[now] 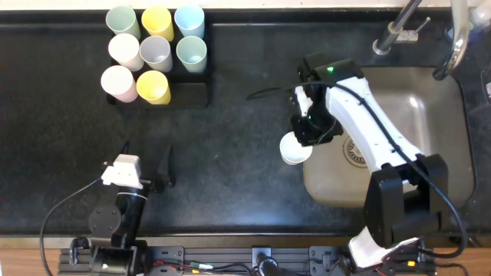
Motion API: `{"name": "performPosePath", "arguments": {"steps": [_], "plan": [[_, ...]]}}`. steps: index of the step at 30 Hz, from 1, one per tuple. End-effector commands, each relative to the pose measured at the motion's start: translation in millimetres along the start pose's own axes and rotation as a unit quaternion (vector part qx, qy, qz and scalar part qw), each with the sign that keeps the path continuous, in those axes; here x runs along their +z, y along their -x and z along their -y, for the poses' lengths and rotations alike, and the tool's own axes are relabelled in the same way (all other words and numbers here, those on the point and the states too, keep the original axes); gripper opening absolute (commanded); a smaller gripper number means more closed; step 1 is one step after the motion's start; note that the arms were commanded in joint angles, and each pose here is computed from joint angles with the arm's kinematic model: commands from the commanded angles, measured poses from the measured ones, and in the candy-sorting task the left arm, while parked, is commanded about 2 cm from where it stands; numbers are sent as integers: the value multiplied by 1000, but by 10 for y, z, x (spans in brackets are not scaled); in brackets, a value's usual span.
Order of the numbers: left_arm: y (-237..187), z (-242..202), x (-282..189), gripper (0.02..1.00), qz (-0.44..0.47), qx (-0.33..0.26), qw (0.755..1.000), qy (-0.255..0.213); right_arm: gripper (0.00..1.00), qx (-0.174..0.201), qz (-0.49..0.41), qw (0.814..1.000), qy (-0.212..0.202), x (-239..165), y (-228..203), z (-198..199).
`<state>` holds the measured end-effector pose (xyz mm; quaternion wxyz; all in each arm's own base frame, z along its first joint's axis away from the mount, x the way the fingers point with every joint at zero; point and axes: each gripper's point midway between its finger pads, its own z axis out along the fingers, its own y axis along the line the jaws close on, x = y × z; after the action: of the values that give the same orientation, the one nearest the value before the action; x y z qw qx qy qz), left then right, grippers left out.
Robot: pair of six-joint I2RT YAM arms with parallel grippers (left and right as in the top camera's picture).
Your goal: Store Cups
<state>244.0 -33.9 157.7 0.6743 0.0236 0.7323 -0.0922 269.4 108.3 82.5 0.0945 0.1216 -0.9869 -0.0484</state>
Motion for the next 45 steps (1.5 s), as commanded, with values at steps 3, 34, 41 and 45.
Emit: {"name": "performPosePath", "arguments": {"steps": [3,34,41,45], "plan": [[-1,-3,-4,1000,0,9,1000,-1,45,-5,-1,1000,1,33,-2,-32],[-1,-3,-4,1000,0,9,1000,-1,42,-80,266,958,64,-1409,1453,-2014],[-1,-3,-4,1000,0,9,1000,-1,42,-80,235,967,53,-1035,1583,-2055],[0,-3,-4,1000,0,9,1000,-1,45,-77,229,969,48,-929,1634,-2053]]}}
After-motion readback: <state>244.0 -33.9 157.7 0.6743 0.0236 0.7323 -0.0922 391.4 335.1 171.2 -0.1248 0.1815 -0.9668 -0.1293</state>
